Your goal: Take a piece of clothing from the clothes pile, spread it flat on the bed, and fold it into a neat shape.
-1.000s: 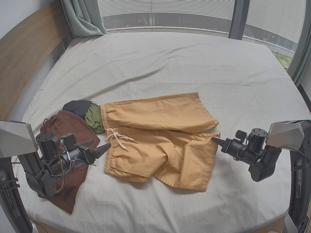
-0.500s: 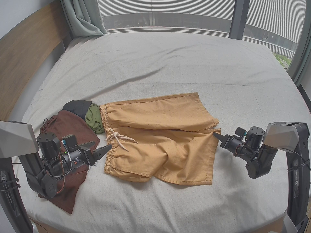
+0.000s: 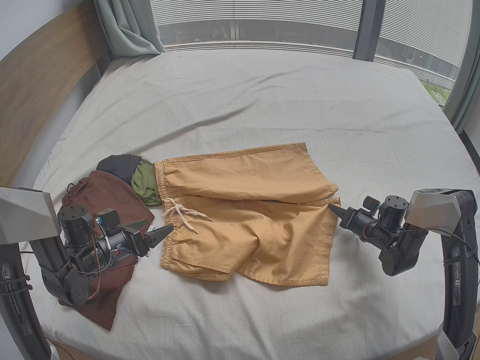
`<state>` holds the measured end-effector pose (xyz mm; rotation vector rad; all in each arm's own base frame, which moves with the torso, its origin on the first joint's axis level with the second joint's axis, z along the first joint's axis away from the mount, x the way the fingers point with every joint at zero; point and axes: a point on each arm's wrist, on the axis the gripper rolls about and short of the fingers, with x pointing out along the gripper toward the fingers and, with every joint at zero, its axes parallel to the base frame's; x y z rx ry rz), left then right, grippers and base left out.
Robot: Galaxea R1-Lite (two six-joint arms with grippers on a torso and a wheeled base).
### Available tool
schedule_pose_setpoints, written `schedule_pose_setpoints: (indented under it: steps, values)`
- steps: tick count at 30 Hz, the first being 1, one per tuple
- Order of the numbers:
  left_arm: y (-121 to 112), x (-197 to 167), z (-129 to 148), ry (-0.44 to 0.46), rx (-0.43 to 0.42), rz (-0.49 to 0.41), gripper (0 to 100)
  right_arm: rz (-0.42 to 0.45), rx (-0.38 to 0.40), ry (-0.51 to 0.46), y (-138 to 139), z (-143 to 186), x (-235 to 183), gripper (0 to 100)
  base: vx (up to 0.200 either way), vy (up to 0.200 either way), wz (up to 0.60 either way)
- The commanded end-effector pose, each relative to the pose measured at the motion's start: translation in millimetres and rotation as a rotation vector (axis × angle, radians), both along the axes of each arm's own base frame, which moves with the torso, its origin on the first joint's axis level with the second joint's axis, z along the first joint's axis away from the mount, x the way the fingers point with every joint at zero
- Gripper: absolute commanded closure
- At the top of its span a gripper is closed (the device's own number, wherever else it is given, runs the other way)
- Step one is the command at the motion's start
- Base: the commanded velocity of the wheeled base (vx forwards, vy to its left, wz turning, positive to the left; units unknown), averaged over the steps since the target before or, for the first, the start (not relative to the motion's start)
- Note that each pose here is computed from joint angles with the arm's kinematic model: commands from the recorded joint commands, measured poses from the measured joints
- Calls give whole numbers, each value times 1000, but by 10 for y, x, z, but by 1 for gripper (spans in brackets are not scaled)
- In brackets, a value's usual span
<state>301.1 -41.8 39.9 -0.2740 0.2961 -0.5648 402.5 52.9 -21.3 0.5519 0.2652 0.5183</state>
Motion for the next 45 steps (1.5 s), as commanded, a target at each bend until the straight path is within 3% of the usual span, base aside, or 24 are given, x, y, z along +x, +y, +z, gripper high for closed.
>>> schedule_pose_setpoints:
  steps: [1,12,17,29,45]
  values:
    - [-2,3,-2,0,-2,-6,0,0,-10,-17,-9,61,-13,0,0,0,0]
    - [-21,36,-32,-18,19,-49,0,17,-63,-86,-34,492,-272,0,0,0,0]
    - [-23,46,-40,-20,20,-55,0,81,-70,-72,101,573,-462,0,0,0,0]
    - [-12,99,-146,4,12,-85,0,191,-148,-55,376,516,-746,0,0,0,0]
    - [10,119,-365,86,-4,-72,0,201,-153,-46,406,477,-754,0,0,0,0]
